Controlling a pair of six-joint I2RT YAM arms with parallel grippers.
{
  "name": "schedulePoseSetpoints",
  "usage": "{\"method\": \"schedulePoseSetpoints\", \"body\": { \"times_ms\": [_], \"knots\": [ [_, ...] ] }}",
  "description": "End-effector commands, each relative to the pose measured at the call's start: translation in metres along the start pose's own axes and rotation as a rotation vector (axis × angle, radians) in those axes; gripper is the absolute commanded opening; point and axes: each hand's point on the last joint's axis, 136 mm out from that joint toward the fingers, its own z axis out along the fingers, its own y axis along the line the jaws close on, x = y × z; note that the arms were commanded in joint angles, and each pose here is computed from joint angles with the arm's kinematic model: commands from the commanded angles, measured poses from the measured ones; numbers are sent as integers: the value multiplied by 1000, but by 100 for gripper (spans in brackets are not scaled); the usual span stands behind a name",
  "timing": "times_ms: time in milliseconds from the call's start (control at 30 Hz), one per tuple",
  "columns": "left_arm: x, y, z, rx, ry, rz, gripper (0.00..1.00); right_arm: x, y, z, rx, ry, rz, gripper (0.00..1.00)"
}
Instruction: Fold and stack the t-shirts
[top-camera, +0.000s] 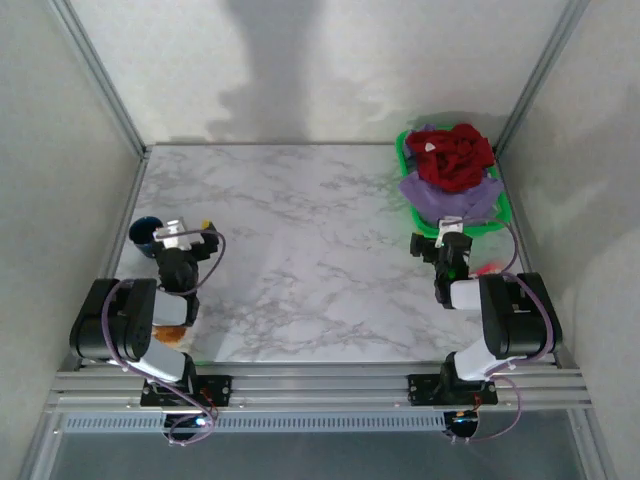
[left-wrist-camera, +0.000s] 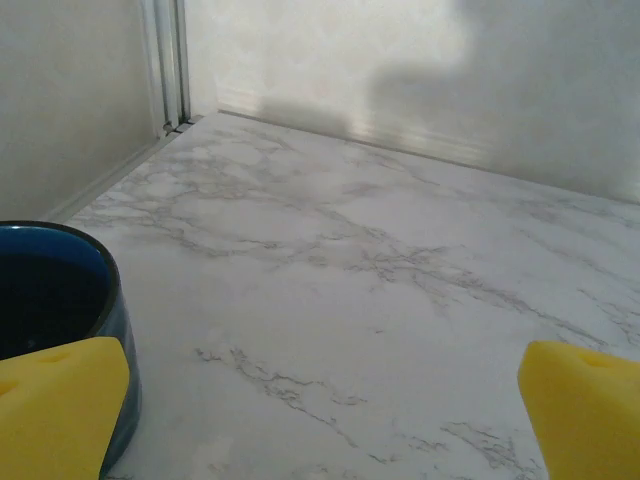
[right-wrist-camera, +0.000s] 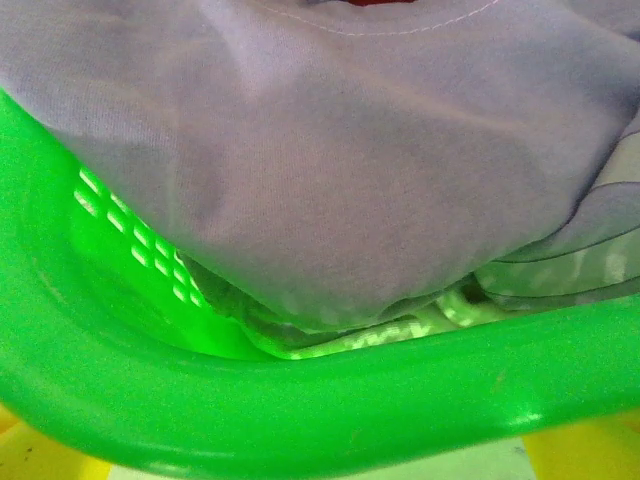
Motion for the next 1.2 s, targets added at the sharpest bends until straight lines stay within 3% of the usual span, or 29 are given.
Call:
{"method": "schedulePoseSetpoints", "body": {
  "times_ms": [0,933,1067,1167],
  "knots": [
    [-4,1,0,-7,-18,-3,100,-14,3,1,-10,-43,14,99],
    [-7,0,2,-13,-9,4,100,-21,-2,-2,16,-41,23,99],
    [-14,-10,12,1,72,70,100,-38,1,-6,6,34,6,99],
    [-19,-13,3,13,61,111,99,-34,2,-13,-3,85,13,99]
  ]
}}
